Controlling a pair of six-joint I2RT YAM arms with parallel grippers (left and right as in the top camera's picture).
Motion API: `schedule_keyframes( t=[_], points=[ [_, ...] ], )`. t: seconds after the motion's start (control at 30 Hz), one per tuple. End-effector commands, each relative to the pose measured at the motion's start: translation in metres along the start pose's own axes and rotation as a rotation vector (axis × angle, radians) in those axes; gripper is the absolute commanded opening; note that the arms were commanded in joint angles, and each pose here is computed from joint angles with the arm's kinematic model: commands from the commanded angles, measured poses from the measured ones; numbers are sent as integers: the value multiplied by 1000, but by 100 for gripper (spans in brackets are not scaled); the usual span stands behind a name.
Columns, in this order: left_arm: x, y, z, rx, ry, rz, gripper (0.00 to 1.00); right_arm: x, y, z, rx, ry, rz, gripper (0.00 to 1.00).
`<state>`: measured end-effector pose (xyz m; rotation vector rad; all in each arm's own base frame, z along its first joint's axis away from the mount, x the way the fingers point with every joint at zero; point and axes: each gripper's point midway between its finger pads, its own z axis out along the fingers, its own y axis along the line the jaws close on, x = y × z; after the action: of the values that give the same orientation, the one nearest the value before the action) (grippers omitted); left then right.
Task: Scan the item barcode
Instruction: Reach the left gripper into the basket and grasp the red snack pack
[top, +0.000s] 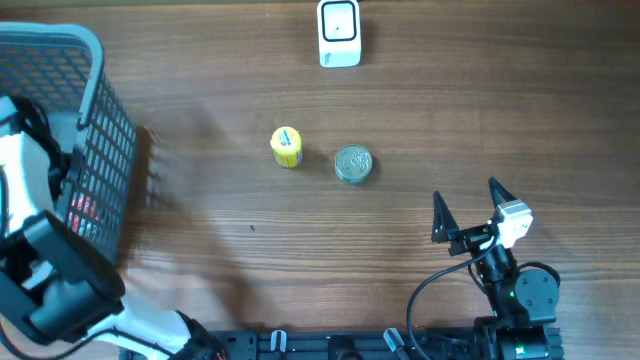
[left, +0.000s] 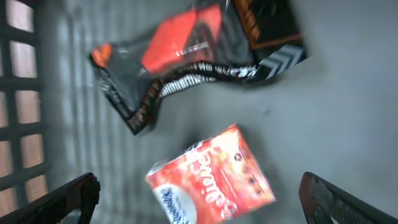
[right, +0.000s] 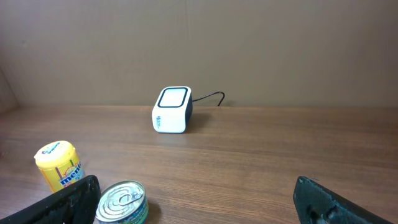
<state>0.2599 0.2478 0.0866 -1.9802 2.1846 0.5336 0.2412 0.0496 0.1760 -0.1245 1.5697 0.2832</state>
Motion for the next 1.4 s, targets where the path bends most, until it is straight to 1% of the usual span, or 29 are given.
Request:
schedule_keyframes(
  t=[0.0,0.23,0.47,0.53,0.57,0.63,0.67,0.7,0.77,0.8,0.87,0.9,0.93,1.2,1.27,1.37],
  points=[
    [17,4,27,-35,45,31,100,-2,1,0,0,-11,8,100],
    [30,2,49,-13,44,24,100,-2,1,0,0,-11,7,100],
    [59,-1,75,45,96,18,100,-2,1,0,0,-10,7,100],
    [59,-1,76,45,96,19,100,-2,1,0,0,-11,8,100],
    [59,-1,76,46,95,18,98,-2,1,0,0,-10,8,100],
    [59,-1,76,46,95,18,89,-2,1,0,0,-10,8,100],
    [59,-1,76,46,95,18,86,-2,1,0,0,-10,7,100],
    [59,-1,76,47,95,18,85,-2,1,0,0,-10,8,100],
    [58,-6,74,66,103,15,79,-2,1,0,0,-10,7,100],
    [58,-9,71,80,110,13,78,-2,1,0,0,-11,8,100],
    [54,-16,62,115,120,7,75,-2,1,0,0,-10,8,100],
    [50,-20,56,134,120,2,71,-2,1,0,0,-10,7,100],
    [47,-22,50,147,118,0,69,-2,1,0,0,-10,7,100],
    [6,-33,-13,259,22,-42,69,-2,1,0,0,-10,8,100],
    [-9,-37,-36,313,-28,-43,69,-2,1,0,0,-10,7,100],
    [-34,-37,-83,404,-117,-54,69,-2,1,0,0,-10,8,100]
  ],
)
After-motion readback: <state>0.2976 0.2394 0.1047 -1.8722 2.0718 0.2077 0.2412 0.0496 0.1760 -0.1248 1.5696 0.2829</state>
